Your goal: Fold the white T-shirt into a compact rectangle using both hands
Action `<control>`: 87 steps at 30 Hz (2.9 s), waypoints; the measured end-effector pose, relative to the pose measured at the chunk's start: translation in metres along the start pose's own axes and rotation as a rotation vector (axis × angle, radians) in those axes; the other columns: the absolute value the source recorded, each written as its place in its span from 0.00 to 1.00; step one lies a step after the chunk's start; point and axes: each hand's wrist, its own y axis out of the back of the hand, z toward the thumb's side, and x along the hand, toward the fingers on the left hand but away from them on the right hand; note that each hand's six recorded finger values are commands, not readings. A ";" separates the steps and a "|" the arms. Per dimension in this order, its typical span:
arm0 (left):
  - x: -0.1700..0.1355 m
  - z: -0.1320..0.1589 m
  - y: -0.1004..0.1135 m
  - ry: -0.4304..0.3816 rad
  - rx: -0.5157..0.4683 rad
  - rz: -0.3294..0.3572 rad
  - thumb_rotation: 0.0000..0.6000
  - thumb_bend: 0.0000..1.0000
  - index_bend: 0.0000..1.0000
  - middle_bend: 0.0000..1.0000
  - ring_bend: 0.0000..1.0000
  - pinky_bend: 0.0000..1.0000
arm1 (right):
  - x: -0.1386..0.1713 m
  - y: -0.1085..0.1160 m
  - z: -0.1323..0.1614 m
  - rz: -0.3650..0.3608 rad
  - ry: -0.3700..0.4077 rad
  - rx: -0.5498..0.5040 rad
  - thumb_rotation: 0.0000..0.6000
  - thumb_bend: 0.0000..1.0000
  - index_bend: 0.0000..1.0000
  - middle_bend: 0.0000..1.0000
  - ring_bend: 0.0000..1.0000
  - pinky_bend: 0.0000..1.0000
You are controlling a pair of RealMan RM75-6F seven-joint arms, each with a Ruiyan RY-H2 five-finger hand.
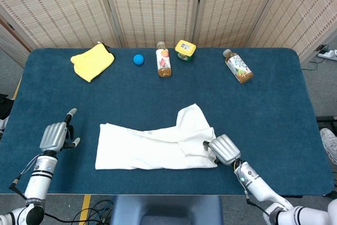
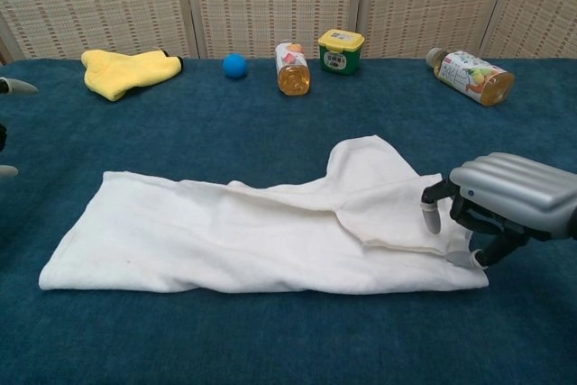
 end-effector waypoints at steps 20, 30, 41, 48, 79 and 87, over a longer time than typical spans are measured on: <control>-0.004 -0.007 0.008 0.008 -0.019 0.026 1.00 0.32 0.00 0.72 0.65 0.91 | -0.032 0.031 -0.003 -0.129 -0.030 -0.042 1.00 0.47 0.60 0.93 0.96 1.00; -0.010 -0.012 0.009 0.013 -0.018 0.029 1.00 0.31 0.00 0.72 0.65 0.91 | -0.073 0.058 -0.017 -0.215 -0.102 -0.056 1.00 0.48 0.60 0.93 0.96 1.00; -0.014 -0.020 0.009 0.028 -0.017 0.027 1.00 0.32 0.00 0.72 0.65 0.91 | -0.105 0.057 -0.025 -0.215 -0.150 -0.040 1.00 0.48 0.60 0.93 0.96 1.00; -0.016 -0.022 0.007 0.030 -0.022 0.021 1.00 0.31 0.00 0.72 0.65 0.91 | -0.123 0.052 -0.033 -0.198 -0.210 -0.056 1.00 0.48 0.60 0.92 0.96 1.00; -0.020 -0.028 0.006 0.044 -0.033 0.014 1.00 0.31 0.00 0.72 0.65 0.91 | -0.156 0.062 -0.054 -0.108 -0.339 -0.090 1.00 0.30 0.19 0.88 0.96 1.00; -0.021 -0.030 0.007 0.050 -0.036 0.018 1.00 0.31 0.00 0.72 0.65 0.91 | -0.167 0.056 -0.051 0.002 -0.348 -0.074 1.00 0.36 0.19 0.88 0.96 1.00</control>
